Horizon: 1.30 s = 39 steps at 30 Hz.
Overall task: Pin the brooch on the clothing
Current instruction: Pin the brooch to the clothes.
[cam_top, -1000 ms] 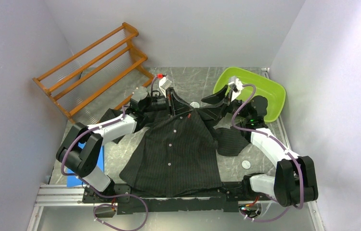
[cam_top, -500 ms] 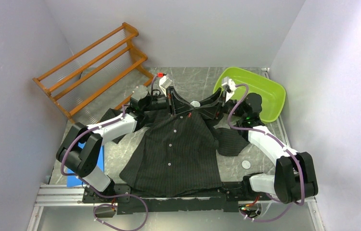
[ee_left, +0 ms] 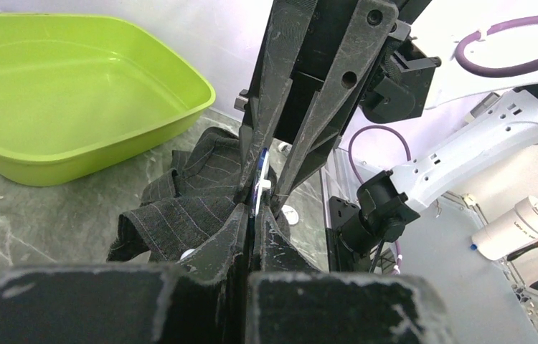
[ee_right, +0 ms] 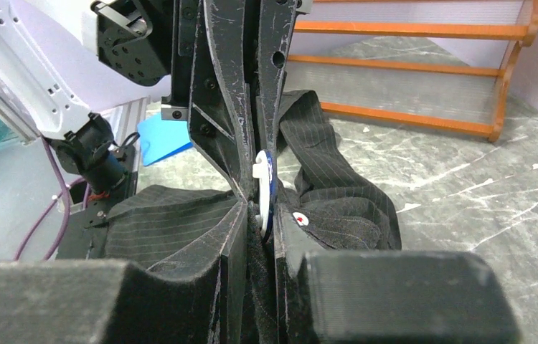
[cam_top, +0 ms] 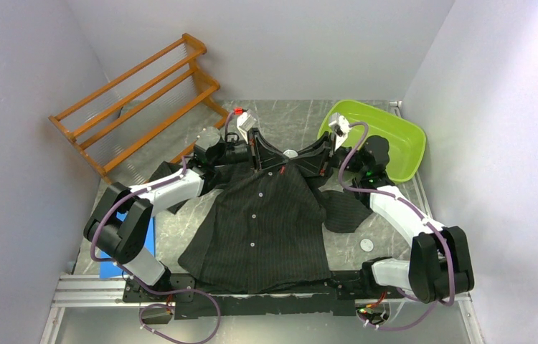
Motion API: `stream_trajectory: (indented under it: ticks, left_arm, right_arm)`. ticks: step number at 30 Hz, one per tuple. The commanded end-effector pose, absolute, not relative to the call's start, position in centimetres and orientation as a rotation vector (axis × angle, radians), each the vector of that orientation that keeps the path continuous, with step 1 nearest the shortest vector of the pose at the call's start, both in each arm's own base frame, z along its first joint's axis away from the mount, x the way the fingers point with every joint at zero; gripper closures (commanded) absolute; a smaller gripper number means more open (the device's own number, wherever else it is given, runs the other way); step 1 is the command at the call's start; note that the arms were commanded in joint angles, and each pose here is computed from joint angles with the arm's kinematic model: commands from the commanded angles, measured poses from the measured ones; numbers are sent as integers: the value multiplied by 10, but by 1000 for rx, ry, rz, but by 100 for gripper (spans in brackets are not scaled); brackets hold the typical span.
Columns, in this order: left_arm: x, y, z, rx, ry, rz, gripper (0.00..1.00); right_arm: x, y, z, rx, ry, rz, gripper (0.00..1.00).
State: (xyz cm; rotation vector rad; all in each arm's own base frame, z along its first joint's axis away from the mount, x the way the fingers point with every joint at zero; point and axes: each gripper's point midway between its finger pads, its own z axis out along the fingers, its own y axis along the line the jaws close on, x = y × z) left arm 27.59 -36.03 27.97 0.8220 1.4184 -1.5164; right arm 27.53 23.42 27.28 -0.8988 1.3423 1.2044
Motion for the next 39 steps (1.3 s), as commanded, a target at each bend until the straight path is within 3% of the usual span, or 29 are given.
stream_trajectory:
  ticks: [1, 13, 39]
  left_arm:
    - [264, -364, 314, 875, 1310, -1517, 97]
    - [260, -368, 314, 912, 1324, -1472, 97]
    - [252, -363, 316, 945, 1279, -1328, 97]
  right_arm:
    - [288, 237, 290, -908, 1302, 1125, 84]
    - [305, 234, 285, -819, 1436, 1072, 100]
    - [338, 225, 281, -493, 1687, 1059, 100]
